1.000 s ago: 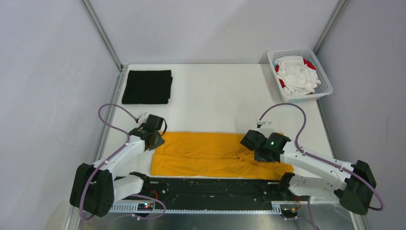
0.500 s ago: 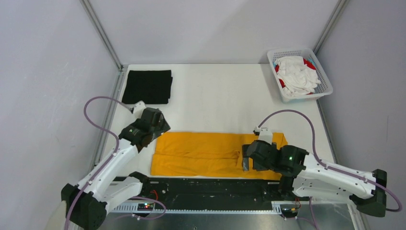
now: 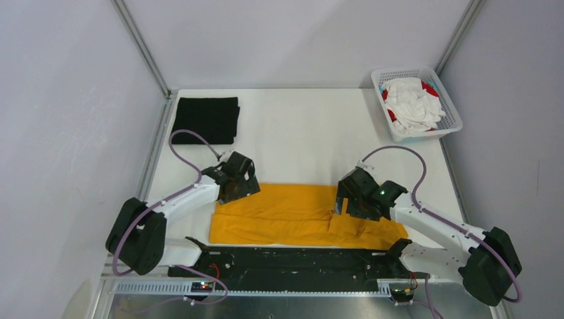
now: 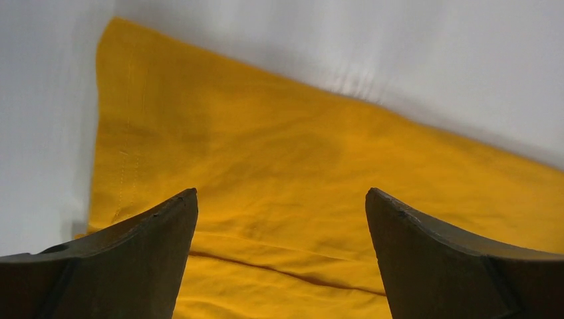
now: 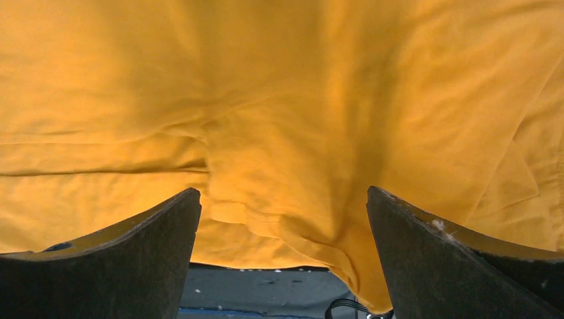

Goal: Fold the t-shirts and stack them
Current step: Rotate the tshirt 90 degrees

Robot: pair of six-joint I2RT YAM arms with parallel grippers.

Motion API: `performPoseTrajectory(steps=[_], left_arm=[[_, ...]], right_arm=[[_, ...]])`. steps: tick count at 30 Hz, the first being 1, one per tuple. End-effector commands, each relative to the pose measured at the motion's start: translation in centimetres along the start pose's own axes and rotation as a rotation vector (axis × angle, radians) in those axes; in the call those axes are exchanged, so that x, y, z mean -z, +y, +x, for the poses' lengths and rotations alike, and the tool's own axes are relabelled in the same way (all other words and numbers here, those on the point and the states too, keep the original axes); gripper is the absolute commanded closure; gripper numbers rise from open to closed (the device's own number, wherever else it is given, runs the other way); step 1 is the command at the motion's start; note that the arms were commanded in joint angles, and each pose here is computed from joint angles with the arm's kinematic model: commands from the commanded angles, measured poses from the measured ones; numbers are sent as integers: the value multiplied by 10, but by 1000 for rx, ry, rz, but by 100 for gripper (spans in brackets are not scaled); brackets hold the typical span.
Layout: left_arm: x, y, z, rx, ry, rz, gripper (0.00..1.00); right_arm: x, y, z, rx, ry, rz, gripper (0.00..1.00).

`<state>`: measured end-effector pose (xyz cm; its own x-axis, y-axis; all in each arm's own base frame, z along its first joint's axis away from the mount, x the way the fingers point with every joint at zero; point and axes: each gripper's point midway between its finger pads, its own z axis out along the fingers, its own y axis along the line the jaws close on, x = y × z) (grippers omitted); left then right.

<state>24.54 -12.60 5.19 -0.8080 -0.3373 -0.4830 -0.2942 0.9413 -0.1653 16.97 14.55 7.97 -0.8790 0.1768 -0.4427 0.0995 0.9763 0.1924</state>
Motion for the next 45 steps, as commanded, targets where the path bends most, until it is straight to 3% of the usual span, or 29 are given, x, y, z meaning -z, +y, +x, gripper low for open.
performPoseTrajectory(steps=[1,7,11,17,21,23,27,32,36,41,45], left_arm=[[-13,1,16,-17,38,6,0],[-24,10,26,-33,74,-46,0],[-26,10,25,-28,73,-57,0],[-28,14,24,-9,62,-76,0],[-27,13,15,68,39,-77,0],[-26,6,9,103,25,-63,0],[-25,-4,3,134,20,-45,0],[-21,-7,21,125,57,-15,0],[-13,-19,53,113,111,26,0],[6,-47,86,59,148,107,0],[22,-69,107,-6,143,163,0]], right_arm=[[-8,-18,39,-77,134,35,1],[-16,-31,63,-195,175,-13,1],[-30,-26,49,-229,151,-54,1],[-67,-16,3,-307,73,-130,0],[-88,-14,-64,-401,-24,-198,1],[-104,-18,-89,-402,-25,-149,1],[-131,5,-142,-280,-11,-189,1],[-152,43,-204,-105,72,-385,1],[-182,53,-244,72,83,-279,1],[-215,67,-275,105,76,-210,1],[-234,100,-310,125,15,-290,1]])
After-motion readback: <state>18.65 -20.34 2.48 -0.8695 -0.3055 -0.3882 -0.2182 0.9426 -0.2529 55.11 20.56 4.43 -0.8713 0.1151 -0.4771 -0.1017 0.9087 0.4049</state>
